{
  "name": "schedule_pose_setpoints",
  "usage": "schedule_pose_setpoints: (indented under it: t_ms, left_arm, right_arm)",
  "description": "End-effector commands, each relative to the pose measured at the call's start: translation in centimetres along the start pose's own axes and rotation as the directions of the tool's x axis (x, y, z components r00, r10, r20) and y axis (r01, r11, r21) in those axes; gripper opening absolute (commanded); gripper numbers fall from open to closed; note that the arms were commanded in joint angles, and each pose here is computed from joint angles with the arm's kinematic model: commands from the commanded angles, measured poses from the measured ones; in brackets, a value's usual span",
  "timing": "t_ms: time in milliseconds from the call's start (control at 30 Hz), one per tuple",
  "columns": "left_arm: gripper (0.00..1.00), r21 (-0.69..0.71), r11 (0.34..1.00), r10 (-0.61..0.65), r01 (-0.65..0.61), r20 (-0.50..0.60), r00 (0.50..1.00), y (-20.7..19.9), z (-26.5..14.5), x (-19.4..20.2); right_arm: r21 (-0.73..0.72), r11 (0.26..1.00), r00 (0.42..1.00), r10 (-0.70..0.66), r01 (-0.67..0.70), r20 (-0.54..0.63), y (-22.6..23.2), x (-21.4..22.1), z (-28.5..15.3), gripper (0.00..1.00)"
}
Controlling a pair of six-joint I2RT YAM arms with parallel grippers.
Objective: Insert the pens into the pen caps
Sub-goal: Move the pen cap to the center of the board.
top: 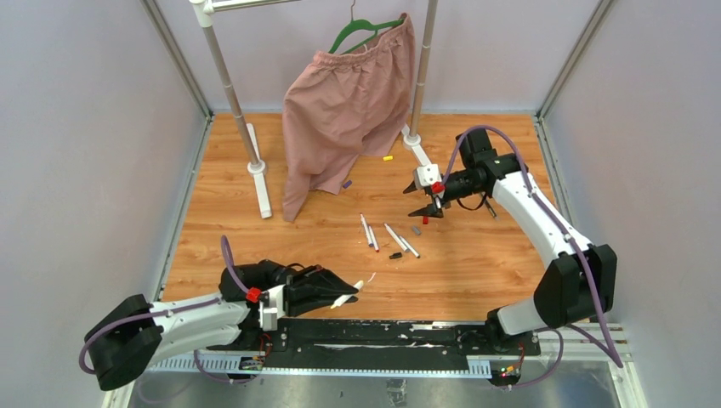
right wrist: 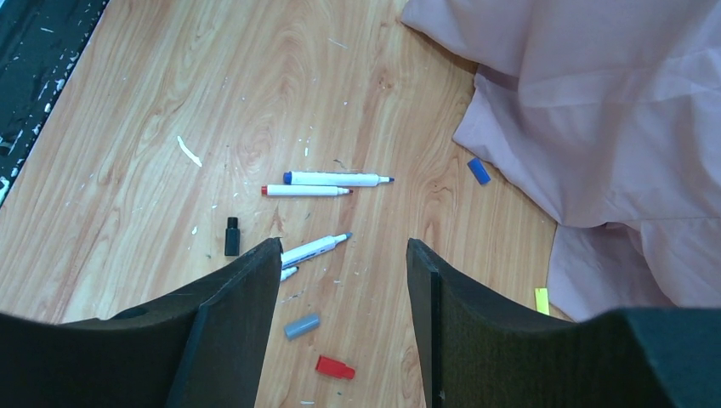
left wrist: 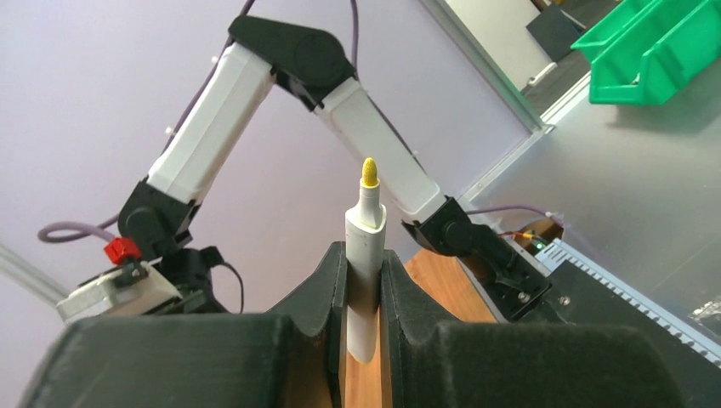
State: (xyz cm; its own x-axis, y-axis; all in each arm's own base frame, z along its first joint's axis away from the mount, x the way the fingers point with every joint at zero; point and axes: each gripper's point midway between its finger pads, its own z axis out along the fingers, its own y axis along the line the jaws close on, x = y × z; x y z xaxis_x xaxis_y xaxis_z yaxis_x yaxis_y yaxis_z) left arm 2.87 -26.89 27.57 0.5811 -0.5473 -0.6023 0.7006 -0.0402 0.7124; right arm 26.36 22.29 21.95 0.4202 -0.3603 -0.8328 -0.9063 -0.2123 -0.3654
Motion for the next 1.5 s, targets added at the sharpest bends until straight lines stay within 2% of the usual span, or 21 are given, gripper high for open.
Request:
schedule_pose_setpoints:
  t_ms: [0,1000,1467]
  left_arm:
    - [0.0,0.035,0.999,0.018,-0.02,0.049,0.999,-1.0,-0.1,-1.6]
    - [0.0,0.022,0.999,0.033,-0.034,0.046,0.998,-1.5,-0.6,-1.7]
    - [0.0,0.002,1.0,0.028,-0.029,0.027,0.999,-1.5,-0.8,-1.1]
  right_arm:
    - [-0.032,0.999,1.0,-0.016,0.016,-0.001,-0.2,-0.2,0.5,0.6]
    - [-0.103,0.995,0.995,-0.016,0.007,-0.095,-3.1,1.3,3.4,0.6]
    - [-0.085,0.995,0.989,0.041,-0.053,-0.141,-4.6,2.4,4.1,0.59]
